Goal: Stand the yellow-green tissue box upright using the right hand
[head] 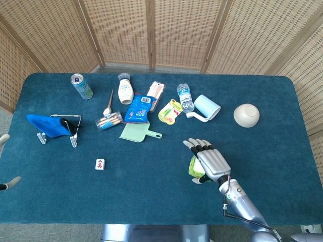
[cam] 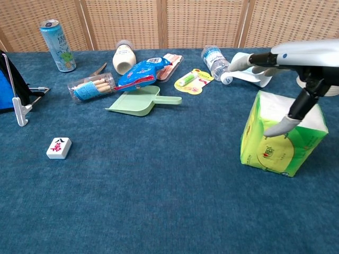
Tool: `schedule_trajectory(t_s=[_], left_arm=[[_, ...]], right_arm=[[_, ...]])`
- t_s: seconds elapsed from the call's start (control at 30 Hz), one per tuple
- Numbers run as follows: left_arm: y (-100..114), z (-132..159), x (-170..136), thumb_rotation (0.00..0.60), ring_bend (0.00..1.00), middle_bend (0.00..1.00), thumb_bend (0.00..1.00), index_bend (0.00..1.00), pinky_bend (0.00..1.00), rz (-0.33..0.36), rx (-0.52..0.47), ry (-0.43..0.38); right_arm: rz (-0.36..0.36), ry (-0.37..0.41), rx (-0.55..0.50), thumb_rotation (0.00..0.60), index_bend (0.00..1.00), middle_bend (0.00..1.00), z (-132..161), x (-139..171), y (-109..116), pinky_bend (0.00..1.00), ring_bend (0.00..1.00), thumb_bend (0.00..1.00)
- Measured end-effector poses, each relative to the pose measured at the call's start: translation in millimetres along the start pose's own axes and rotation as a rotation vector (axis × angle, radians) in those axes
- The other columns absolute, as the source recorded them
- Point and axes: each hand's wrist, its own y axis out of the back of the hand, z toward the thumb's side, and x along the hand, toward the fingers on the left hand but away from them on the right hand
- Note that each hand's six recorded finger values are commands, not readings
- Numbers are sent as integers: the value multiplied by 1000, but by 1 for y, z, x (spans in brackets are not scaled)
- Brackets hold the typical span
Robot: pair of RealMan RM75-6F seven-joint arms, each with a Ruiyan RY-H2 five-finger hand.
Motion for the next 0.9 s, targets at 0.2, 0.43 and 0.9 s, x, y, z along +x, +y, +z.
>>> schedule_trajectory(t_s=[0.2,0.43,0.9], left_arm=[[2,-2,-1,600,0,0,38,0,0,4,-9,0],[3,-2,-1,600,0,0,37,0,0,5,-14,-3],[2,-1,-2,600,0,0,37,0,0,4,-16,-7]], right_arm=[[-1,-31,6,600,42,164,-1,-12,-6,74,128,21],[-22,-50,55,600,257,318,-7,-16,-14,291,295,171],[-71,-24,120,600,454,483,-3,-10,-18,468,488,307]])
